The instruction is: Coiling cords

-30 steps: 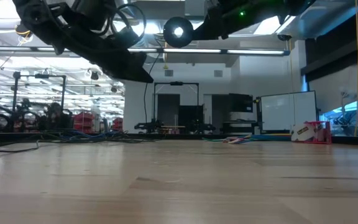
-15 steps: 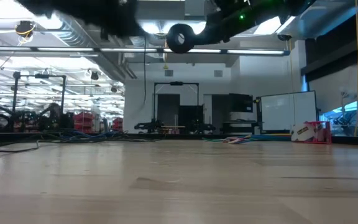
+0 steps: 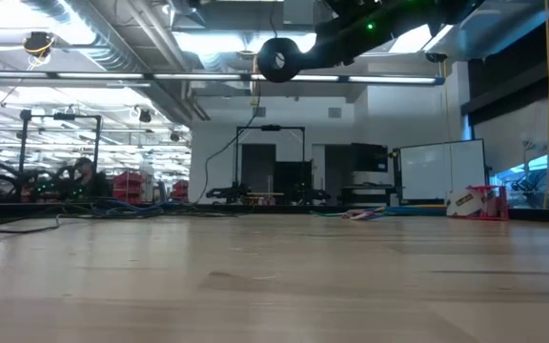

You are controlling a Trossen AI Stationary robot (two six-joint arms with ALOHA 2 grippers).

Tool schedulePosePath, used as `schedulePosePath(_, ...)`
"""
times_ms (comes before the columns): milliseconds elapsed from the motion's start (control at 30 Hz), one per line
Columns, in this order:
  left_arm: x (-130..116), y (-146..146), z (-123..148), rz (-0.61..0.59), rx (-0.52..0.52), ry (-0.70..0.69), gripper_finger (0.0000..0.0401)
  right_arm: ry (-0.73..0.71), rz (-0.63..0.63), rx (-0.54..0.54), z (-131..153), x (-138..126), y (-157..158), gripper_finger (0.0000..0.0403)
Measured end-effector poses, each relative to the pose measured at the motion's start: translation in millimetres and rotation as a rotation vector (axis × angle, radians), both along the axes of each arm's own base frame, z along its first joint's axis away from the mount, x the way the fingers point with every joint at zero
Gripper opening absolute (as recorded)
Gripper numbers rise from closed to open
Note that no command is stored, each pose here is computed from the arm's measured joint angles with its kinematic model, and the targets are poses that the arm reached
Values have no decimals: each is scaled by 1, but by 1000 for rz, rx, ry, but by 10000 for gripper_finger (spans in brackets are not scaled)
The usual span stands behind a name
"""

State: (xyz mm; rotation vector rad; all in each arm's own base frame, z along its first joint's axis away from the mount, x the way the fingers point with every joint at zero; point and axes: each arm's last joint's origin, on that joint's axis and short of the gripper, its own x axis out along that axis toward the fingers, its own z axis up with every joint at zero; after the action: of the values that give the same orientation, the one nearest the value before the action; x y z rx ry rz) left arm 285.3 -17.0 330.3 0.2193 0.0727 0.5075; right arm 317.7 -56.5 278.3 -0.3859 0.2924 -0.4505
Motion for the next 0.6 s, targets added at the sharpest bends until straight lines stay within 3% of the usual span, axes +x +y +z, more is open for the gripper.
schedulePosePath(300, 48, -6, -35, -17, -2, 120, 2, -31, -5, 23, 2, 0, 0, 2)
schedulePosePath(600, 71, 5, -77, 26, -39, 216, 3, -85, 57, 49, 6, 2, 2, 1)
